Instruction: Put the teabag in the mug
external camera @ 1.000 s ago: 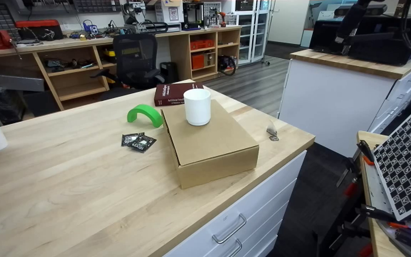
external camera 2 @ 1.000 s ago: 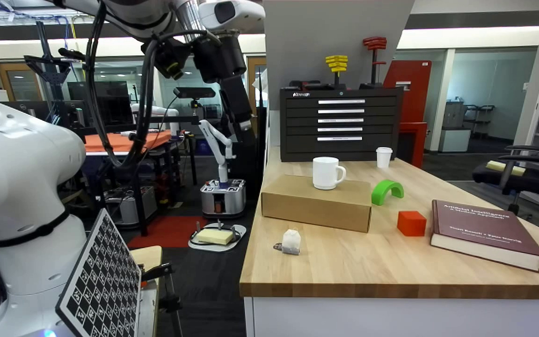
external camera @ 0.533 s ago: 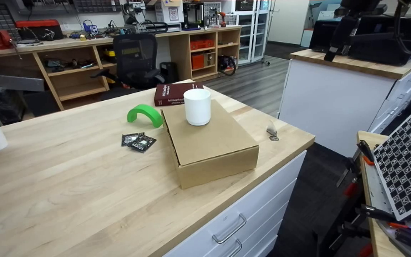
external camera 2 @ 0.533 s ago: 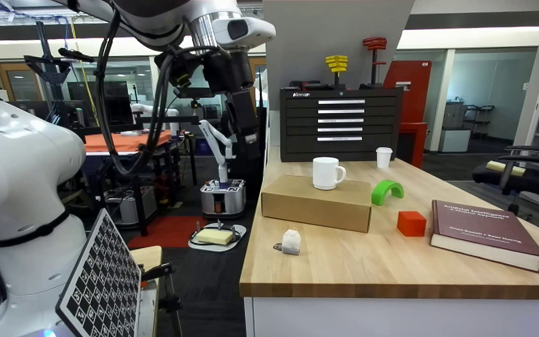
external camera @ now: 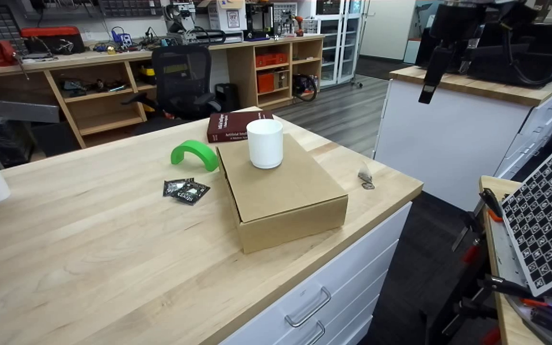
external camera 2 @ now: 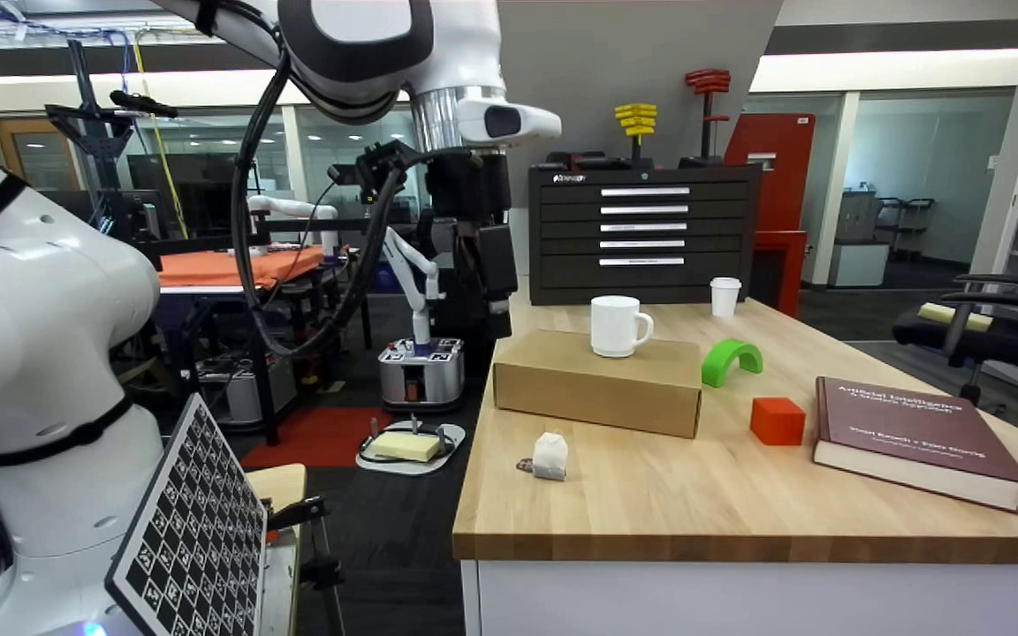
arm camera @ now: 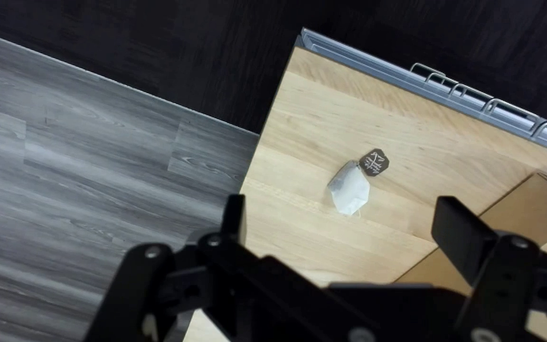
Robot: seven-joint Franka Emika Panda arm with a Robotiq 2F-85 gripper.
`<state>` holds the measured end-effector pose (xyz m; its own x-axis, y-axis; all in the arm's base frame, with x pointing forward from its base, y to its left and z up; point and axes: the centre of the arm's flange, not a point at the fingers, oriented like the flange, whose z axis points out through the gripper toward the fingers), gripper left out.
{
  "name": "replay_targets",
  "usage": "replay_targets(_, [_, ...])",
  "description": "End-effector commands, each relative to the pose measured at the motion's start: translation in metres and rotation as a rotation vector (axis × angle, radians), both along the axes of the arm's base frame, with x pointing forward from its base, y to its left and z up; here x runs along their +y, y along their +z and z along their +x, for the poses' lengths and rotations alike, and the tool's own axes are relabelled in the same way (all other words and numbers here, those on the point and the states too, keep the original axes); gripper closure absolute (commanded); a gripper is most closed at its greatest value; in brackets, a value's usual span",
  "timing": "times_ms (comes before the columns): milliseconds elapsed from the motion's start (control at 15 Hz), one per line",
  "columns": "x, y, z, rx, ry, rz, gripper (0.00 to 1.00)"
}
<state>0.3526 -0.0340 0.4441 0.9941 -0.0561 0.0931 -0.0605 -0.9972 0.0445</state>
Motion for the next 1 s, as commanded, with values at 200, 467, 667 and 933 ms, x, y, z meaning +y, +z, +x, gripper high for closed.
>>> replay_targets(200, [0.011,-0.032,0.031,0.076,0.074,0.073,0.00])
replay_targets(467, [0.009,-0.058,0.043,0.099,0.092,0.061,0.00])
replay_targets(667, [0.004,-0.074,0.052,0.108,0.114,0.069,0.00])
replay_targets(933, [0.002,-0.098,0.068,0.135,0.102,0.046,0.00])
